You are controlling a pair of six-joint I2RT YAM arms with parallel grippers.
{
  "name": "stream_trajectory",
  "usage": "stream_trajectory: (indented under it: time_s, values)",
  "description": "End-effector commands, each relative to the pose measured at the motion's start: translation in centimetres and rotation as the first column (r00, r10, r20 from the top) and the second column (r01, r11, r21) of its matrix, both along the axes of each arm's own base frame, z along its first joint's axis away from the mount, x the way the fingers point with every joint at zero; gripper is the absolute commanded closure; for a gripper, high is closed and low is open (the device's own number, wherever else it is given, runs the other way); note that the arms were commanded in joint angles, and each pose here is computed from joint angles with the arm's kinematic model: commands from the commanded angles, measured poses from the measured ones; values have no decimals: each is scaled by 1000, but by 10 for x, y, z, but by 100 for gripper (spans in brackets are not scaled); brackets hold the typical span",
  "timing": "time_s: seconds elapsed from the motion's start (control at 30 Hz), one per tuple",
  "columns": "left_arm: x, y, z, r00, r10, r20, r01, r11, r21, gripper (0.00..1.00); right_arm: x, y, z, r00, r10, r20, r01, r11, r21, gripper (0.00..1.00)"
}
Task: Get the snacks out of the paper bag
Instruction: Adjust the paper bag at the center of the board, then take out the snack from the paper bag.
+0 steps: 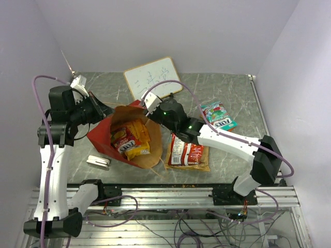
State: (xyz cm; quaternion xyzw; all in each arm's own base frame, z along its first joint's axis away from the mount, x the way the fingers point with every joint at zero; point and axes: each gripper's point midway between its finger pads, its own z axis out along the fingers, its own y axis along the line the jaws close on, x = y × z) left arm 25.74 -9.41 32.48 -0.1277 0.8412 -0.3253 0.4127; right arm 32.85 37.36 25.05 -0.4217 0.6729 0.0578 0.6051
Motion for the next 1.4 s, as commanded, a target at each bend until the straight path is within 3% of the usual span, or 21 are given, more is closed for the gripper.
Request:
stream_trajectory:
  time_s: [0.0,0.3,0.43,0.57,0.7,0.87,1.03,1.37]
  values:
    - [-4,-7,8,1000,-14,22,15,998,-58,93,-21,-9,19,995,70,-65,-70,998,-4,54]
    - [0,-9,14,999,-38,20,38,998,-49,93,-110,-15,27,898,406,-168,-401,914,64,30]
    - [6,-10,17,999,-42,27,44,997,-61,93,-141,-15,21,835,523,-171,-523,851,48,29]
    - [11,-11,19,998,-51,28,52,997,-60,93,-180,3,12,725,674,-143,-681,733,3,33]
    - [13,-11,21,998,-58,29,59,996,-59,93,-200,29,-2,679,715,-167,-725,689,-1,37]
    - [12,-13,20,998,-61,22,62,995,-72,93,-190,60,-45,748,611,-258,-624,781,41,42]
    - [10,-15,19,998,-59,14,60,993,-99,93,-153,72,-72,870,392,-299,-380,920,98,53]
    - [2,-20,11,998,-55,-7,53,986,-159,93,-109,67,-134,950,135,-282,-151,988,-36,79]
